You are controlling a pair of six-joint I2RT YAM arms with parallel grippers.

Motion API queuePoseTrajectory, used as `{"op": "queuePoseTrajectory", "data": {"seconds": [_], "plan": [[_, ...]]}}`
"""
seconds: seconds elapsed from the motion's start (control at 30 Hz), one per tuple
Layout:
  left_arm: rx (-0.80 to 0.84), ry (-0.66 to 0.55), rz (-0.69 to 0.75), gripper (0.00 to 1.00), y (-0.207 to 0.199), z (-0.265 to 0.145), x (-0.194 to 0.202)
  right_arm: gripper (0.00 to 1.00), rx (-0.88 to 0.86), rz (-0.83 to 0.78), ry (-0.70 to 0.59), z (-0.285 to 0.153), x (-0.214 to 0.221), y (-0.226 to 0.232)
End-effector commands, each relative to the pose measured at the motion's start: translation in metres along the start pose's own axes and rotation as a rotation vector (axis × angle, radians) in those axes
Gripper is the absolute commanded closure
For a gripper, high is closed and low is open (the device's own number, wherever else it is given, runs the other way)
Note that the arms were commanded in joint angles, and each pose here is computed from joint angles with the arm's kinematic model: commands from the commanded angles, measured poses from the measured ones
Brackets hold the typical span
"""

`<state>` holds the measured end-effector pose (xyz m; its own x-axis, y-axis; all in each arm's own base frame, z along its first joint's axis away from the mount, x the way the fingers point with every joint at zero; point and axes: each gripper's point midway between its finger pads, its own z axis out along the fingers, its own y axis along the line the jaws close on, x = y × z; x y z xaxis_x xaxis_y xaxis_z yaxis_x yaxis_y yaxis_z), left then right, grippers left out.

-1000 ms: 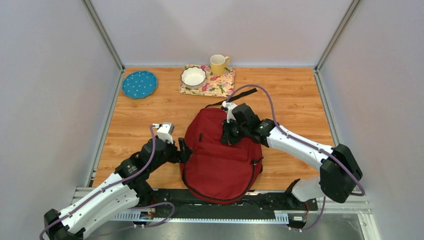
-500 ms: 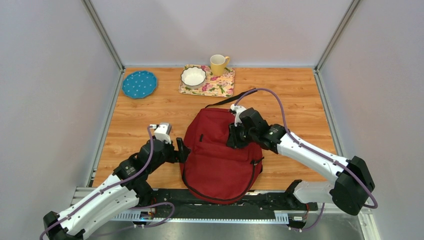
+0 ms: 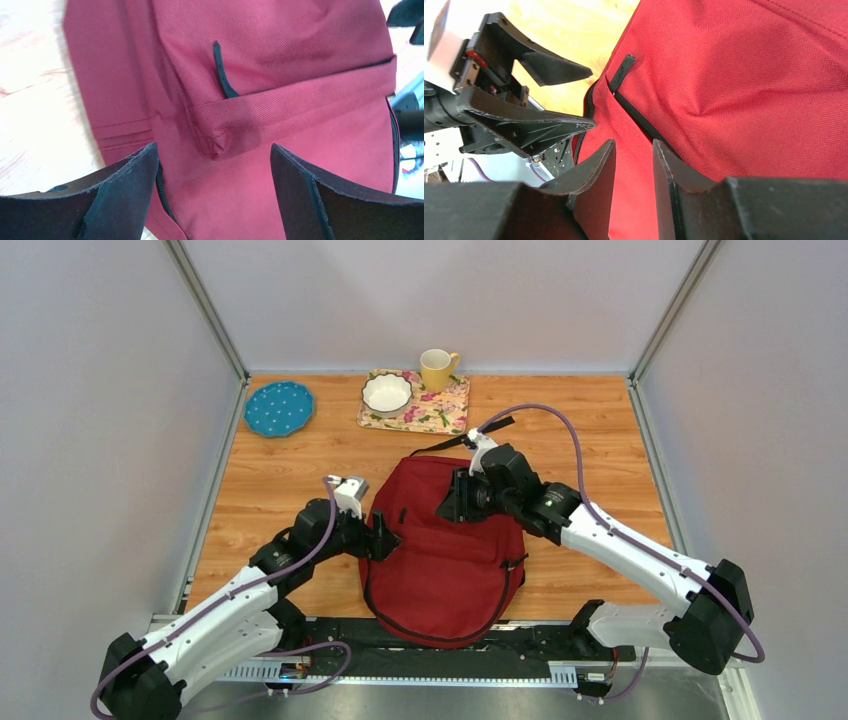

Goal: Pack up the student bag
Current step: Adjust the student bag at the center of the board, then zip the student bag at the center of the board.

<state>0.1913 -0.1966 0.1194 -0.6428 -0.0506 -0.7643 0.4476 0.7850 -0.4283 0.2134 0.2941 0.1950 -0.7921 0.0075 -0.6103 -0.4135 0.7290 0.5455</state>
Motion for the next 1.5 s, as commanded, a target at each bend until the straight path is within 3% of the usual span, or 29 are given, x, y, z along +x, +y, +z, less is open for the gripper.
{"op": "queuePoseTrajectory", "data": {"seconds": [0.0, 0.4, 0.6, 0.67, 1.0, 1.47], "plan": [[0.189, 0.005, 0.049, 0.13, -0.03, 0.002, -0.012, 0.64, -0.072, 0.027, -0.037, -0.004, -0.011, 0.019], [0.184, 0.005, -0.009, 0.37, -0.015, 0.018, 0.005, 0.64, -0.07, 0.076, -0.021, 0.016, -0.008, 0.036], [0.16, -0.022, 0.003, 0.45, -0.006, 0.02, 0.01, 0.64, -0.072, 0.068, 0.0, 0.024, -0.001, 0.041], [0.168, -0.011, 0.012, 0.58, -0.006, 0.021, 0.013, 0.64, -0.072, 0.07, 0.007, 0.027, 0.0, 0.043], [0.196, -0.037, -0.002, 1.0, -0.012, 0.019, 0.008, 0.61, 0.024, 0.215, 0.01, 0.044, 0.0, 0.034], [0.278, -0.069, 0.015, 1.0, -0.028, 0.011, 0.0, 0.6, 0.266, 0.317, 0.017, 0.092, 0.002, 0.023]]}}
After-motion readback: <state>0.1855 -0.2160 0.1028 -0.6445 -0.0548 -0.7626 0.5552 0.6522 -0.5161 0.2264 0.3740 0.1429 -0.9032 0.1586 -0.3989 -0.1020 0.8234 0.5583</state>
